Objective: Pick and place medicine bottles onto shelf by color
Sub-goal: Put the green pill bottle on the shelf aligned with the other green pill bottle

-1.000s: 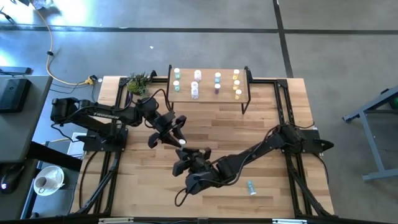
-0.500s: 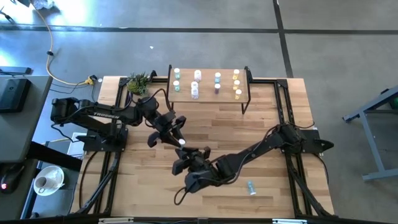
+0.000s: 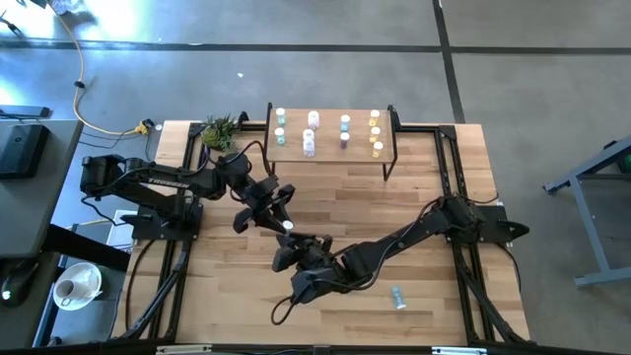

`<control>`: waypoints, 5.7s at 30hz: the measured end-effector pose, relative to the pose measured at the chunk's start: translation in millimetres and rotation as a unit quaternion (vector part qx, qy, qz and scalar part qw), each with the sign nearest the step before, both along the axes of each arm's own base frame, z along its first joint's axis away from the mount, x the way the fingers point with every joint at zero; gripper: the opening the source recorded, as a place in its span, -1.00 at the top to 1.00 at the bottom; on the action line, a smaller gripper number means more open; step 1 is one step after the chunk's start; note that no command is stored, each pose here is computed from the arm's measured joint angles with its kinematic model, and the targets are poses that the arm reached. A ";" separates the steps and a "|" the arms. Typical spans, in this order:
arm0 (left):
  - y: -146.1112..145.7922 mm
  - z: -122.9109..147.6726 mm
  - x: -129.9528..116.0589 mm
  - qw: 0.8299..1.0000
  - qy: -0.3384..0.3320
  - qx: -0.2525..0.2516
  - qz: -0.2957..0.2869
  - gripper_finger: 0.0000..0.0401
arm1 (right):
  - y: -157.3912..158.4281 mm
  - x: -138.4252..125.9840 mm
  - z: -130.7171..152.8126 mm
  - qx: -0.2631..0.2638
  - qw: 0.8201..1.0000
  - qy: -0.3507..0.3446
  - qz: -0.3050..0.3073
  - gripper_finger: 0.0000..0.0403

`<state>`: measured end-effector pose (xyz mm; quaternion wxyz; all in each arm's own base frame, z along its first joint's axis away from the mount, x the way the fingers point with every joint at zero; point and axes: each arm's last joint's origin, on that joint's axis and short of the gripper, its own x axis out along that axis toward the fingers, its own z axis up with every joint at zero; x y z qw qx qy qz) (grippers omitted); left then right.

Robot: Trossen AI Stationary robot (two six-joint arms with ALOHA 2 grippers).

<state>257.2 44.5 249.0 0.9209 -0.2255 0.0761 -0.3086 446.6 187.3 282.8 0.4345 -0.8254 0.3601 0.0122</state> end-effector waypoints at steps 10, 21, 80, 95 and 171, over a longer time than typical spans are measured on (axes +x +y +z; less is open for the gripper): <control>11.2 -0.1 -2.2 1.000 -0.008 0.012 0.021 0.53 | 12.4 -5.7 -0.3 0.097 0.992 -0.073 -0.030 0.16; 28.3 -0.4 -5.9 0.997 -0.022 0.036 0.068 0.53 | 12.5 -8.0 -1.3 0.174 0.971 -0.144 -0.084 0.16; 10.1 -19.8 5.6 0.930 0.034 0.215 0.296 0.58 | -165.6 -55.3 118.7 0.568 0.633 -0.422 -0.315 0.16; -25.1 -19.8 11.0 0.903 0.043 0.239 0.355 0.58 | -177.6 -83.9 87.9 0.589 0.628 -0.221 -0.458 0.16; -36.1 -2.6 13.5 0.904 -0.042 0.212 0.368 0.58 | -135.1 -101.8 -85.7 0.791 0.465 -0.392 -0.064 0.95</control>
